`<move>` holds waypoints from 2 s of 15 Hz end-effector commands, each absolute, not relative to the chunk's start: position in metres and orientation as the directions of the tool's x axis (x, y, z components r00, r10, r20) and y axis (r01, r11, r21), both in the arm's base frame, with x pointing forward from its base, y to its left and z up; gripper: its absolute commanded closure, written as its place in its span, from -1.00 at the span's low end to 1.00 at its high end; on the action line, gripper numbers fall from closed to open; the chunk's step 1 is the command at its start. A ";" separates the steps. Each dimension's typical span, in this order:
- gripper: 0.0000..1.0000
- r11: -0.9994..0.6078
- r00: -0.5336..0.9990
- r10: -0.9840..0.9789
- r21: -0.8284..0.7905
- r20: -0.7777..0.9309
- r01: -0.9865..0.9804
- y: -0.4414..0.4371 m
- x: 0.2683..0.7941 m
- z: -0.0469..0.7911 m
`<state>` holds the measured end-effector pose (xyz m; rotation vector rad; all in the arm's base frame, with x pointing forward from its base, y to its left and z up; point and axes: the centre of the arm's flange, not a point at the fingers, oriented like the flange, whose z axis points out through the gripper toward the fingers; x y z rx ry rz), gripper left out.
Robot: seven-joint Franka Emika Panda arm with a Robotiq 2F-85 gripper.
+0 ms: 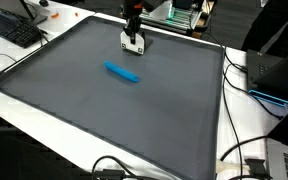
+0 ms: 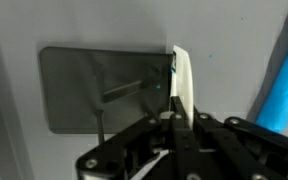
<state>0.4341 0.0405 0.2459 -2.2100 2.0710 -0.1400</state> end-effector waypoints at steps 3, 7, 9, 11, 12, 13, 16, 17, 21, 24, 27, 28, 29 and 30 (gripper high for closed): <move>0.98 -0.031 0.034 -0.999 -0.121 -0.019 -0.992 0.041 0.441 0.266; 0.98 -0.081 0.083 -0.996 -0.102 -0.016 -0.991 0.044 0.444 0.297; 0.98 -0.128 0.134 -0.990 -0.110 -0.048 -0.986 0.048 0.444 0.315; 0.98 -0.247 0.250 -0.968 -0.121 -0.014 -0.962 0.056 0.445 0.333; 0.98 -0.312 0.314 -0.950 -0.116 0.002 -0.943 0.062 0.447 0.341; 0.98 -0.369 0.371 -0.928 -0.120 0.000 -0.922 0.068 0.448 0.347; 0.98 -0.524 0.528 -0.849 -0.104 -0.012 -0.845 0.093 0.452 0.362; 0.98 -0.574 0.577 -0.817 -0.095 -0.010 -0.813 0.101 0.455 0.365; 0.98 -0.745 0.746 -0.666 -0.044 -0.013 -0.666 0.128 0.465 0.371; 0.98 -0.844 0.845 -0.535 -0.019 -0.016 -0.536 0.139 0.471 0.374; 0.98 -0.920 0.919 -0.393 0.009 -0.020 -0.393 0.145 0.476 0.374; 0.98 -0.939 0.939 -0.344 0.017 -0.012 -0.344 0.146 0.476 0.375; 0.98 -0.956 0.956 -0.293 0.028 -0.007 -0.293 0.147 0.476 0.376; 0.98 -0.969 0.970 -0.243 0.042 -0.001 -0.242 0.149 0.477 0.377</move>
